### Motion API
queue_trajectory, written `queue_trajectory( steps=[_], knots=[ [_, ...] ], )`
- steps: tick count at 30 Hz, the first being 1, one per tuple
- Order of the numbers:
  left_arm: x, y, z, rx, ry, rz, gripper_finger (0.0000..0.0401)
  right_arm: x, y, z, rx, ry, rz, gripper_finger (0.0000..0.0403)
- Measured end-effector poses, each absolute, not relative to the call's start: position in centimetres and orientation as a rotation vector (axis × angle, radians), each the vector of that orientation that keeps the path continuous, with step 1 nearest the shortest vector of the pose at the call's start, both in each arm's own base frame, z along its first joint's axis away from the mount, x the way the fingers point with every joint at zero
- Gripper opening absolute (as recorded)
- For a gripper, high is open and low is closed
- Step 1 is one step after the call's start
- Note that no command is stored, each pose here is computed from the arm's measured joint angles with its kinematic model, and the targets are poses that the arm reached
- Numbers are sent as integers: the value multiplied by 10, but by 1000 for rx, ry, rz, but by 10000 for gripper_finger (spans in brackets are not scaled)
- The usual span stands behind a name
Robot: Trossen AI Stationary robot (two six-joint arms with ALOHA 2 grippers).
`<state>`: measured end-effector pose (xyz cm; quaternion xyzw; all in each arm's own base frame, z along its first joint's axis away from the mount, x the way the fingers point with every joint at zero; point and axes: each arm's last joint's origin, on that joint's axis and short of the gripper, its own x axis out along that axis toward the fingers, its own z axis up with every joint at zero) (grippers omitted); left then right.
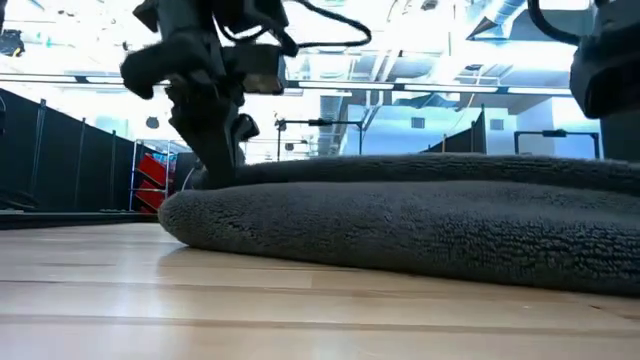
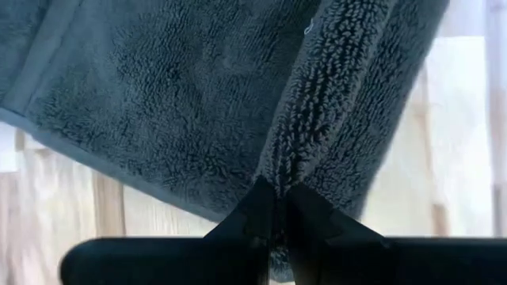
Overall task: Roll towel
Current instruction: Roll the black towel
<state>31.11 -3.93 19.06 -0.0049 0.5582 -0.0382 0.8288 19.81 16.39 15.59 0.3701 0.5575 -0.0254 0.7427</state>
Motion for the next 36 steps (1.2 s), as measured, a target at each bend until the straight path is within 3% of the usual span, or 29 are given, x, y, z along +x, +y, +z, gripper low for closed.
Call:
queue_trajectory(
  steps=[6, 10, 17, 22, 32, 36],
  knots=[
    [312, -25, 176, 0, 1169, -65, 9, 200, 156, 152, 784, 1223, -70, 8],
    [310, -19, 163, -10, 1211, -45, 47, 204, 149, 151, 784, 1227, -90, 15],
    [307, -10, 179, -12, 1246, -13, 132, 206, 136, 162, 819, 1193, -99, 111],
    [301, -6, 206, -5, 1257, 13, 158, 196, 138, 187, 854, 1130, -9, 152],
    [301, -8, 224, -38, 1154, -10, 161, 183, 141, 192, 818, 1118, -42, 143],
    [309, -11, 220, -49, 1117, -45, 161, 182, 133, 175, 743, 1222, -174, 134]
  ],
)
